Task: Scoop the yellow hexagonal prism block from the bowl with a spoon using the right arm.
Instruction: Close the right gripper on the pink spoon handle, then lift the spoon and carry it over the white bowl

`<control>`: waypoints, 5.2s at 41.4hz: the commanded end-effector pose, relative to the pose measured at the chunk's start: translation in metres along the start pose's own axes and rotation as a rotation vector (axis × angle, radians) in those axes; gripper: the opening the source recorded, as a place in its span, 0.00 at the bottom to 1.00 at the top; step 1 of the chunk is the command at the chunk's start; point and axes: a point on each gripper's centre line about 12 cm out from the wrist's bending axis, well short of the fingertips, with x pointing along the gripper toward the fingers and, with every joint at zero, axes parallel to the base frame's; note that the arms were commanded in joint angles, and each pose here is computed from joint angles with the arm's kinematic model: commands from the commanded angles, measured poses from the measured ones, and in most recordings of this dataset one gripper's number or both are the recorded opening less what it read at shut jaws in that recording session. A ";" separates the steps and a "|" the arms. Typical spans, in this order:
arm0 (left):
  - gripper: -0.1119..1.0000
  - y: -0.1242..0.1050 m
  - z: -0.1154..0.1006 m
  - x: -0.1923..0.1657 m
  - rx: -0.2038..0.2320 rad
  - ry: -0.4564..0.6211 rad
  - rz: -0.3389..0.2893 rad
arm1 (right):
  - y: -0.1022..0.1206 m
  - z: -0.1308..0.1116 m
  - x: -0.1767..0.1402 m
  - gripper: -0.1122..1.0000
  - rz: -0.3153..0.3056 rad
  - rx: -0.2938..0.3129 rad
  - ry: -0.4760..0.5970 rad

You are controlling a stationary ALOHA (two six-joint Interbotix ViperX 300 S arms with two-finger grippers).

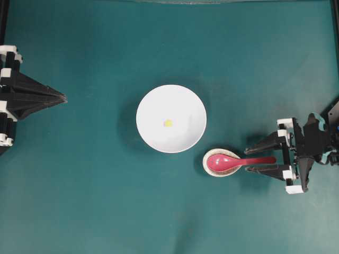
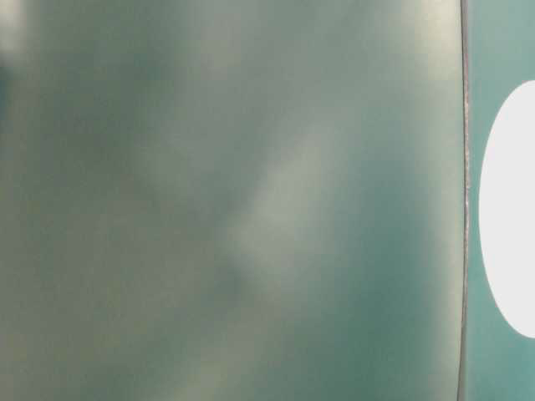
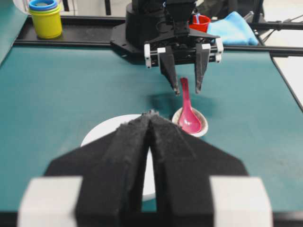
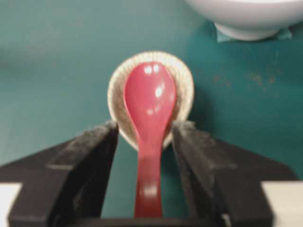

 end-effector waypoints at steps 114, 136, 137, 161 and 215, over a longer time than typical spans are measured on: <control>0.11 0.000 0.008 0.001 -0.003 -0.006 0.000 | 0.006 0.057 -0.011 0.32 0.043 0.048 -0.117; 0.11 0.000 0.008 0.001 -0.001 -0.009 -0.002 | -0.026 0.136 -0.006 0.32 -0.039 0.118 0.047; 0.11 0.000 0.009 0.001 -0.003 -0.011 -0.002 | -0.027 0.139 -0.005 0.32 -0.043 0.122 0.057; 0.11 0.000 0.006 0.001 -0.003 0.000 -0.001 | -0.059 0.176 0.034 0.32 -0.098 0.136 0.323; 0.11 0.000 0.003 0.004 -0.003 0.014 -0.001 | -0.078 0.180 0.102 0.32 -0.102 0.159 0.725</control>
